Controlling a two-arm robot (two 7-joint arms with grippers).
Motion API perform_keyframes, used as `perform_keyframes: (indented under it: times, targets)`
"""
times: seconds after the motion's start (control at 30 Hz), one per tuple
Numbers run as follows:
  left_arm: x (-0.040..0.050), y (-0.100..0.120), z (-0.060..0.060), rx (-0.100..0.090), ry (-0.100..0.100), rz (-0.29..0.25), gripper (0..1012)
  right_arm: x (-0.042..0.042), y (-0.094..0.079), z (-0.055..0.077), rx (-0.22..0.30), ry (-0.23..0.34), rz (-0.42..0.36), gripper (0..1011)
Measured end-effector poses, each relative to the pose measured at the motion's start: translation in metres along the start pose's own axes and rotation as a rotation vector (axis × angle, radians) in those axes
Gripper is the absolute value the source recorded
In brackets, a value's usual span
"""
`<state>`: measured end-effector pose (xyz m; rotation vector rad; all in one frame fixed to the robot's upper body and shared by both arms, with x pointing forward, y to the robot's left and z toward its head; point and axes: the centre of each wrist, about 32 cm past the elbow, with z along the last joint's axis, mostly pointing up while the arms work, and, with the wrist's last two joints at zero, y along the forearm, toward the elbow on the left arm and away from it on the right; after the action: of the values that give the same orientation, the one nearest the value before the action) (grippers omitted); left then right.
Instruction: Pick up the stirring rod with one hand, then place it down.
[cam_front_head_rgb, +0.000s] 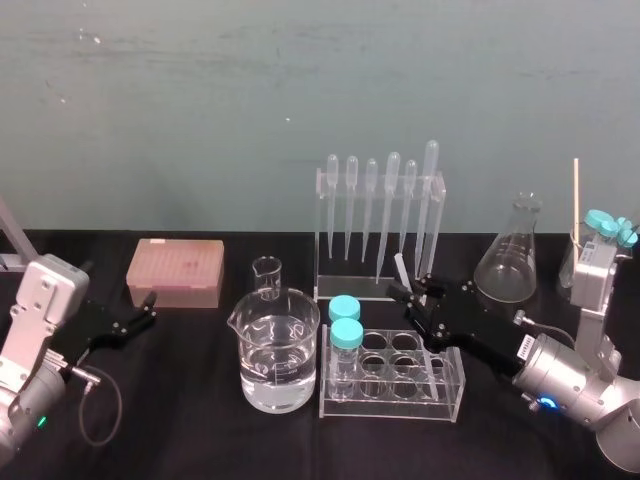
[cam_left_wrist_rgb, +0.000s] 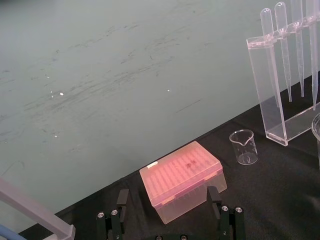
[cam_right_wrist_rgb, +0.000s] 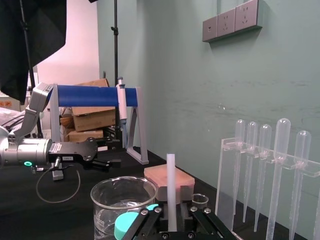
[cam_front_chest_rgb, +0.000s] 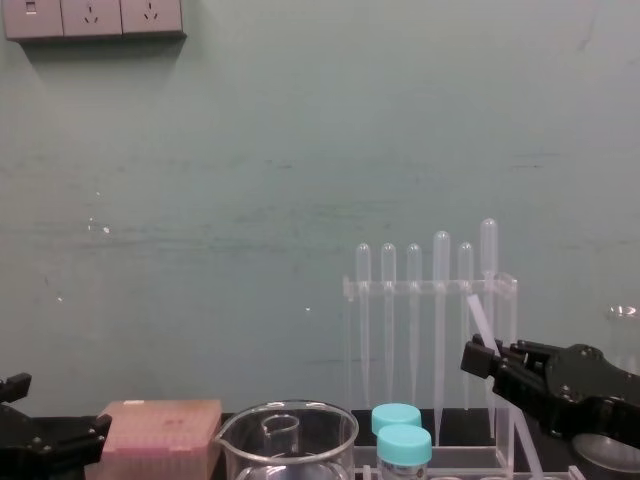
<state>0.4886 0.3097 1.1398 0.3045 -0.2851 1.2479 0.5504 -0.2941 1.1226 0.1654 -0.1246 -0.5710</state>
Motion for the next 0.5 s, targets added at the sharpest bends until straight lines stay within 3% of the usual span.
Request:
perform_keyframes:
  times: [0.5]
  targets:
    - [0.0,0.0,0.0,0.0,0.0,0.0,1000,0.0001,-0.0001,0.0001,0.001,-0.001,0.0,599]
